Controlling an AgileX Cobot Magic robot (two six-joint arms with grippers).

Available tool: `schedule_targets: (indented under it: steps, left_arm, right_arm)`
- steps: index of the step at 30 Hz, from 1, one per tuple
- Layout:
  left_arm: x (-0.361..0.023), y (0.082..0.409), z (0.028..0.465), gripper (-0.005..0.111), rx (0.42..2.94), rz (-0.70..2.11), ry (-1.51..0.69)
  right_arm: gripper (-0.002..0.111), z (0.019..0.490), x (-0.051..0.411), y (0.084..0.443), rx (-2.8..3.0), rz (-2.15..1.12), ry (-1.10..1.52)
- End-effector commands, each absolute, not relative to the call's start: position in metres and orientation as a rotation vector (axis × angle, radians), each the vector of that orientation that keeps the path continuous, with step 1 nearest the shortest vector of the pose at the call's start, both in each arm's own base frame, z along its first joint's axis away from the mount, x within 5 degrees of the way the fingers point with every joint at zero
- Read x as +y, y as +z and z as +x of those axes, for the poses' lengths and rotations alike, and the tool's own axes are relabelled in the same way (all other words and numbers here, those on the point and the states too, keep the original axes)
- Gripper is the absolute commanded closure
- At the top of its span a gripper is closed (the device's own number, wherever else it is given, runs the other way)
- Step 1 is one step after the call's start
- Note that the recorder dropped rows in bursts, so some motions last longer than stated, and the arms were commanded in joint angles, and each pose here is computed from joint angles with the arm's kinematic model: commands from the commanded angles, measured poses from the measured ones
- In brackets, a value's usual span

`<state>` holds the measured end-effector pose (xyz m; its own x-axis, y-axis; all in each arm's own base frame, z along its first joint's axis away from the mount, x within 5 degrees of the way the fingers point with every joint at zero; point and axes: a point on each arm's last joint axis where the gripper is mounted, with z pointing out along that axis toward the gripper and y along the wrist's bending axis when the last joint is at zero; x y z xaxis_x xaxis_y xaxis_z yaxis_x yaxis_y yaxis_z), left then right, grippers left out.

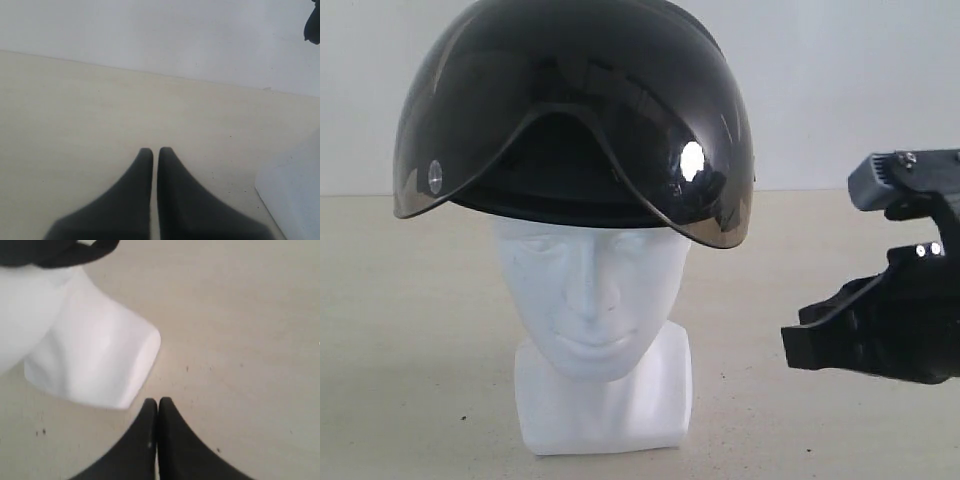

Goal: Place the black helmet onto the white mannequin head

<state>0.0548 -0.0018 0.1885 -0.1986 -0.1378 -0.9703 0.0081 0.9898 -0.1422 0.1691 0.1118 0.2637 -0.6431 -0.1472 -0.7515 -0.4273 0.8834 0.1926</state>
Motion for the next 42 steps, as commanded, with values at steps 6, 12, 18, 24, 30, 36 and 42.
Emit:
schedule_targets:
  steps: [6,12,18,24,30,36,42]
  left_arm:
    - [-0.002,0.187,0.055,0.102,1.769,-0.098,-0.137]
    - [-0.002,0.187,0.055,0.102,1.769,-0.098,-0.137]
    - [-0.002,0.187,0.055,0.102,1.769,-0.098,-0.137]
    - [-0.002,0.187,0.055,0.102,1.769,-0.083,-0.120]
    - [0.004,0.191,0.055,0.102,1.725,0.215,0.225]
    - [0.001,0.209,0.056,0.102,1.453,0.558,0.576]
    - [-0.013,0.221,0.054,0.102,1.220,0.737,0.634]
  right_arm:
    - [0.108,0.158,0.099,0.335,2.550,-0.638,0.204]
    - [0.108,0.153,0.092,0.347,2.478,-0.632,0.171]
    - [0.108,0.145,0.088,0.360,2.371,-0.605,0.223]
    - [0.108,0.114,0.068,0.383,2.231,-0.545,0.276]
    - [0.108,0.089,0.051,0.396,2.129,-0.498,0.315]
    - [0.108,0.081,0.047,0.400,2.112,-0.455,0.347]
    - [0.108,0.078,0.044,0.418,2.041,-0.442,0.365]
